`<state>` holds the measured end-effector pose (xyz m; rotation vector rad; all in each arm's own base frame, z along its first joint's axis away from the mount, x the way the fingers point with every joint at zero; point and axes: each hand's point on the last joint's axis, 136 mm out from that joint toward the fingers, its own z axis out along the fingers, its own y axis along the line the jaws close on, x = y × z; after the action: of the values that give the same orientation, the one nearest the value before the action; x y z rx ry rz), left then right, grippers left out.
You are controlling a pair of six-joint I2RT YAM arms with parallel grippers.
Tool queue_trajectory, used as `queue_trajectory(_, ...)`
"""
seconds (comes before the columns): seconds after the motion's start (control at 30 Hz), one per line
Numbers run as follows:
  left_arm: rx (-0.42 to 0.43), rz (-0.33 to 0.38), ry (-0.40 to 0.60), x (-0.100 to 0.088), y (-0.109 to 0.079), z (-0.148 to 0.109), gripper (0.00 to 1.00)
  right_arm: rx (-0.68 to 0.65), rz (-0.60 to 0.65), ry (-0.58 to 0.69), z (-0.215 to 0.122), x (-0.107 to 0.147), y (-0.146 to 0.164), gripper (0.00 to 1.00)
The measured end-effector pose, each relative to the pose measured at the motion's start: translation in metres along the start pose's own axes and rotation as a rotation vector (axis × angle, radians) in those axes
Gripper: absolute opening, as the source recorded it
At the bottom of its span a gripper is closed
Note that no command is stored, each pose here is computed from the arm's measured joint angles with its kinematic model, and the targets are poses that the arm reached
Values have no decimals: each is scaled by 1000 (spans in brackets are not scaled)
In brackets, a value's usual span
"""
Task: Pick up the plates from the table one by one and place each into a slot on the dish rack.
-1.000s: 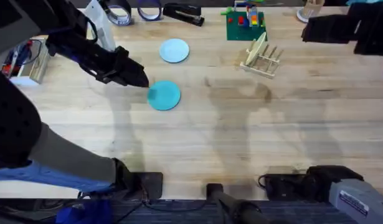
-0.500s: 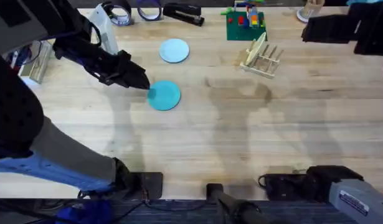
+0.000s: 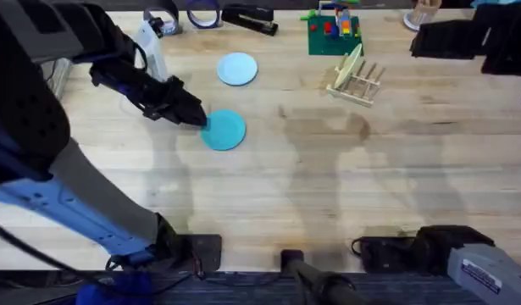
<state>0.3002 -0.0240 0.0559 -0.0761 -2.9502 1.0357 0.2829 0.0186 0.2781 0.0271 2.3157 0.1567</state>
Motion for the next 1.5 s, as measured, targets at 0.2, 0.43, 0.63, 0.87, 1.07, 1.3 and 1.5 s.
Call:
queue_trajectory(0.2, 40, -37, 36, -1, 12, 19, 41, 0, 0, 0, 0, 0, 0, 995)
queue_trajectory(0.43, 144, -72, 24, -7, 8, 30, 41, 0, 0, 0, 0, 0, 0, 995)
queue_trajectory(0.63, 184, -72, 3, -12, 5, 33, 41, 0, 0, 0, 0, 0, 0, 995)
queue_trajectory(0.87, 187, -68, -3, -14, 5, 33, 40, 0, 11, 1, 0, 0, 0, 994)
queue_trajectory(1.07, 187, -68, -4, -14, 5, 33, 40, -40, 74, 49, 13, 5, 6, 993)
queue_trajectory(1.3, 187, -68, -4, -14, 5, 33, 41, -161, 176, 172, 40, 17, 29, 995)
queue_trajectory(1.5, 186, -67, -4, -14, 5, 33, 40, -243, 232, 306, 62, 35, 62, 995)
